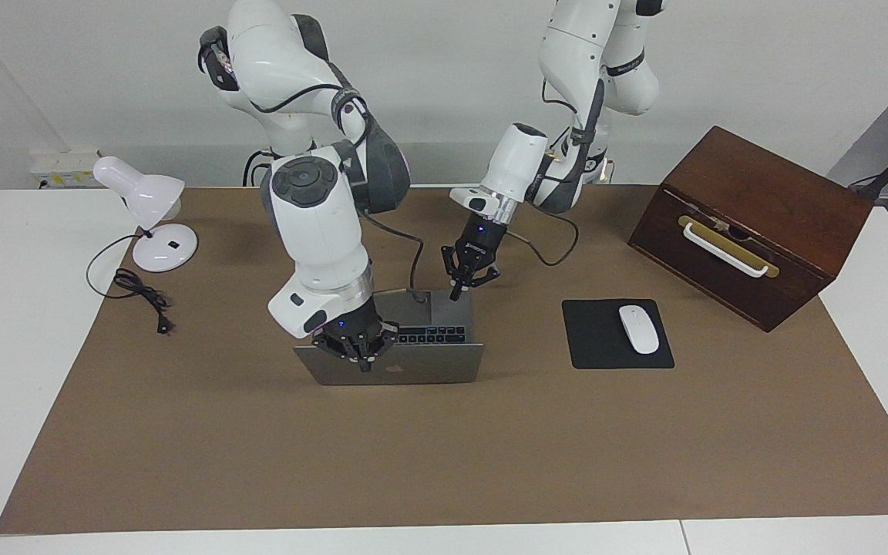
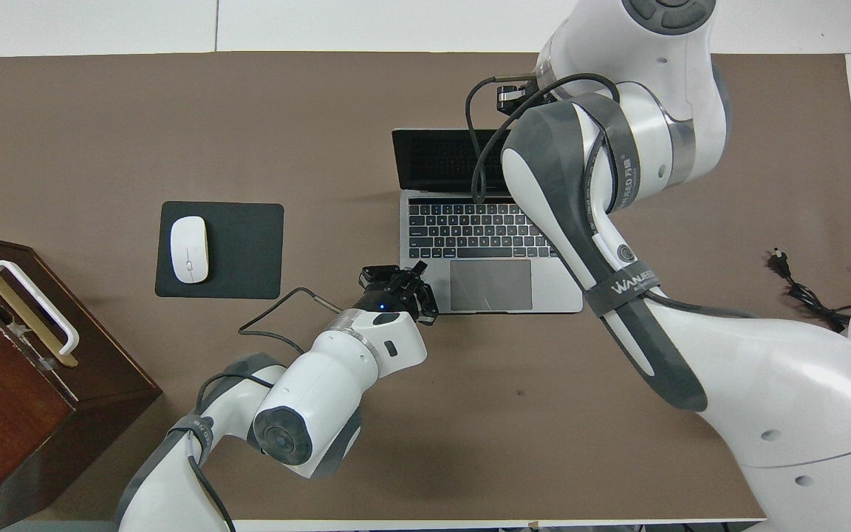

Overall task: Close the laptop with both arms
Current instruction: 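Hold the laptop base with the left gripper while the right gripper pushes the lid down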

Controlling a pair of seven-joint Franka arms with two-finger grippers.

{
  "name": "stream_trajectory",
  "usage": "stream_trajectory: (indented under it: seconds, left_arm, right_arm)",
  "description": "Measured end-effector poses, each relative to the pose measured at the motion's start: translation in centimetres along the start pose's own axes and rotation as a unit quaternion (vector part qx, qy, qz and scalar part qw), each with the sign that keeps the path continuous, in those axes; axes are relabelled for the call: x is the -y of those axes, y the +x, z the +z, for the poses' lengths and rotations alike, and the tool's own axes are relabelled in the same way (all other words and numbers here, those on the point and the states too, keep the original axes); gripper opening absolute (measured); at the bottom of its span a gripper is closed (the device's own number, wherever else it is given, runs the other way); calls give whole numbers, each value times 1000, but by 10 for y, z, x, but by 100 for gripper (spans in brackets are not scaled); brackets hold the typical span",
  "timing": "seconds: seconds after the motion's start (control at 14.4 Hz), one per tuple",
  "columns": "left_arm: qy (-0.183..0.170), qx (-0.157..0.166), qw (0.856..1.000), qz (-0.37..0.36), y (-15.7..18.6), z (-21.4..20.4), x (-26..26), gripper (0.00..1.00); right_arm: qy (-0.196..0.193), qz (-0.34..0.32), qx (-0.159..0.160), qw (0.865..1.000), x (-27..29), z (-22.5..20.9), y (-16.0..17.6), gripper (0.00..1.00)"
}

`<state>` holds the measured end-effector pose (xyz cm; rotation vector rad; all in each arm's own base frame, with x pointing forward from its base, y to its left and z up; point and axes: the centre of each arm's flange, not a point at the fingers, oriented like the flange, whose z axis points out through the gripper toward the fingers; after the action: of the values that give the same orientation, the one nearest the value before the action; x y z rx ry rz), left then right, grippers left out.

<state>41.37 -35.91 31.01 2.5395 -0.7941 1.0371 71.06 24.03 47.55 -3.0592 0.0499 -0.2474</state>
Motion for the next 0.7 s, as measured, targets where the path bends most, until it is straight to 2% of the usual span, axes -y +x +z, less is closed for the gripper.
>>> stream_trajectory:
  seconds: [0.35, 0.7]
  left_arm:
    - [1, 4, 1000, 5, -15, 8, -1, 1]
    - [3, 27, 1000, 12, -39, 9, 0, 1]
  right_arm:
    - [-1, 2, 5, 1000, -3, 4, -1, 1]
    - [10, 11, 15, 1000, -7, 9, -2, 1]
